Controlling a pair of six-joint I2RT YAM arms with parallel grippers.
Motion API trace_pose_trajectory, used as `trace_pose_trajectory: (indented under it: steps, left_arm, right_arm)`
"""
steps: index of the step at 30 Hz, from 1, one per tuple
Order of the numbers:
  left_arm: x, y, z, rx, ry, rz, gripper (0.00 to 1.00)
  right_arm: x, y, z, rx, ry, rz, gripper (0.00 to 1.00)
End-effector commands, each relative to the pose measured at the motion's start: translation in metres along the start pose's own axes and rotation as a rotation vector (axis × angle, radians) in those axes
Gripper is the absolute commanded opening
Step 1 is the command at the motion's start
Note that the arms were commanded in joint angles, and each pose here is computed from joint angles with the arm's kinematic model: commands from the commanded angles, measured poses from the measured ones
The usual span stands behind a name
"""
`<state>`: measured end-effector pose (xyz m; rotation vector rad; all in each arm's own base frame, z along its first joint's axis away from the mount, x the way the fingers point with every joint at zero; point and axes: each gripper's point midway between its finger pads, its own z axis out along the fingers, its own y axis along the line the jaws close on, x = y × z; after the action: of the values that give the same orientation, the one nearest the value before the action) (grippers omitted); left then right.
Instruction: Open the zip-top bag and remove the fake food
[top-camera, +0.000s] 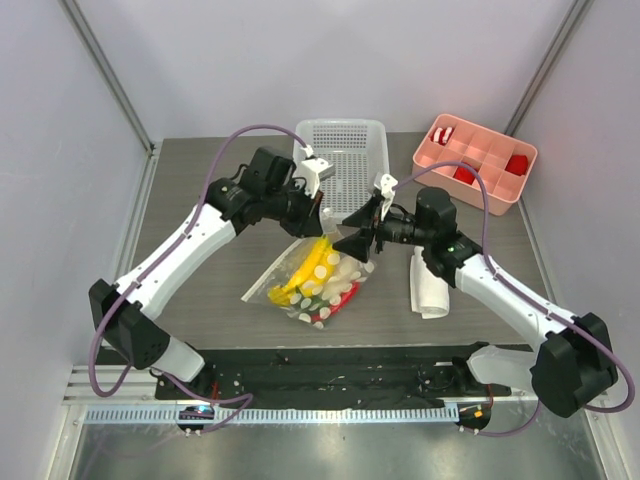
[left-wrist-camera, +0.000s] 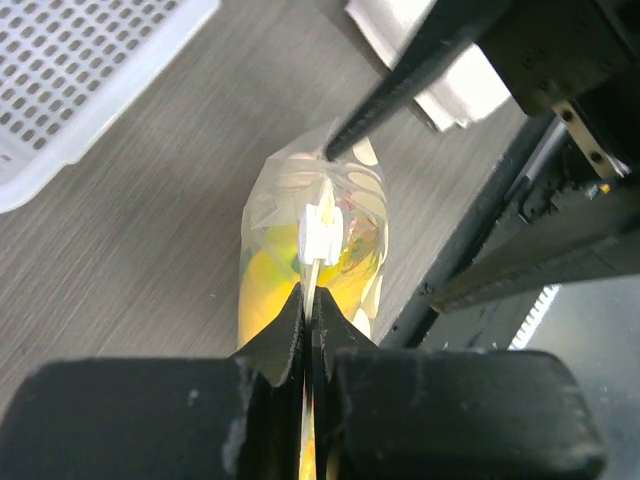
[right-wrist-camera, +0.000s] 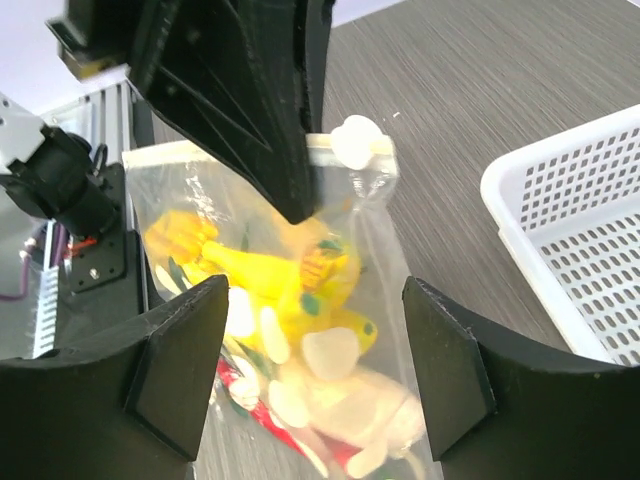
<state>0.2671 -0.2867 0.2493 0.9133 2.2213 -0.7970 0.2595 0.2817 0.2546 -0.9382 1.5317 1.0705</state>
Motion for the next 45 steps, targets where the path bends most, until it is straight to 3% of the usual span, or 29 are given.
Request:
trace_pose_trajectory:
  steps: [1, 12, 20, 24, 31, 33, 35, 36, 37, 38, 39, 40, 41, 43, 45]
  left_arm:
    - [-0.019, -0.03, -0.026, 0.134, -0.048, 0.135, 0.0]
    - [-0.01, -0.049, -0.031, 0.253, -0.003, 0.157, 0.0]
    - [-0.01, -0.057, -0.034, 0.288, 0.001, 0.165, 0.0]
    - [-0.009, -0.054, -0.034, 0.264, 0.0, 0.165, 0.0]
    - [-0.009, -0.052, -0.036, 0.246, -0.024, 0.172, 0.0]
    - [-0.008, -0.053, -0.035, 0.25, -0.026, 0.169, 0.0]
    - [-0.007, -0.052, -0.034, 0.243, -0.025, 0.156, 0.0]
    - [-0.008, -0.046, -0.034, 0.203, -0.031, 0.15, 0.01]
    - [-0.01, -0.042, -0.031, 0.181, -0.042, 0.14, 0.07]
    - [-0.013, -0.044, -0.037, 0.17, -0.069, 0.133, 0.28]
    - [-0.015, -0.044, -0.039, 0.164, -0.086, 0.133, 0.35]
    - [-0.02, -0.043, -0.04, 0.158, -0.125, 0.153, 0.52]
    - [-0.027, -0.048, -0.049, 0.157, -0.17, 0.144, 0.8]
    - [-0.036, -0.049, -0.052, 0.146, -0.215, 0.128, 0.81]
    - [-0.045, -0.05, -0.052, 0.154, -0.242, 0.133, 0.73]
  right_arm:
    - [-0.025, 0.003, -0.007, 0.005, -0.025, -0.163, 0.76]
    - [-0.052, 0.014, -0.004, -0.071, -0.085, -0.275, 0.79]
    - [-0.05, 0.022, 0.012, -0.201, -0.038, -0.244, 0.77]
    - [-0.041, 0.022, 0.018, -0.214, -0.004, -0.235, 0.59]
    - [-0.03, 0.025, 0.012, -0.202, -0.011, -0.23, 0.43]
    - [-0.027, 0.023, 0.012, -0.193, -0.009, -0.225, 0.29]
    - [-0.031, 0.018, 0.012, -0.156, -0.023, -0.217, 0.01]
    - [-0.031, 0.017, 0.012, -0.145, -0.025, -0.211, 0.01]
    - [-0.035, 0.017, 0.012, -0.136, -0.036, -0.216, 0.01]
    - [-0.037, 0.018, 0.011, -0.13, -0.042, -0.204, 0.01]
    - [-0.037, 0.016, 0.011, -0.118, -0.043, -0.194, 0.01]
    - [-0.038, 0.016, 0.011, -0.118, -0.043, -0.187, 0.01]
    - [-0.038, 0.017, 0.011, -0.12, -0.043, -0.17, 0.01]
    - [-0.039, 0.02, 0.01, -0.131, -0.046, -0.154, 0.01]
    - [-0.038, 0.023, 0.011, -0.143, -0.044, -0.133, 0.01]
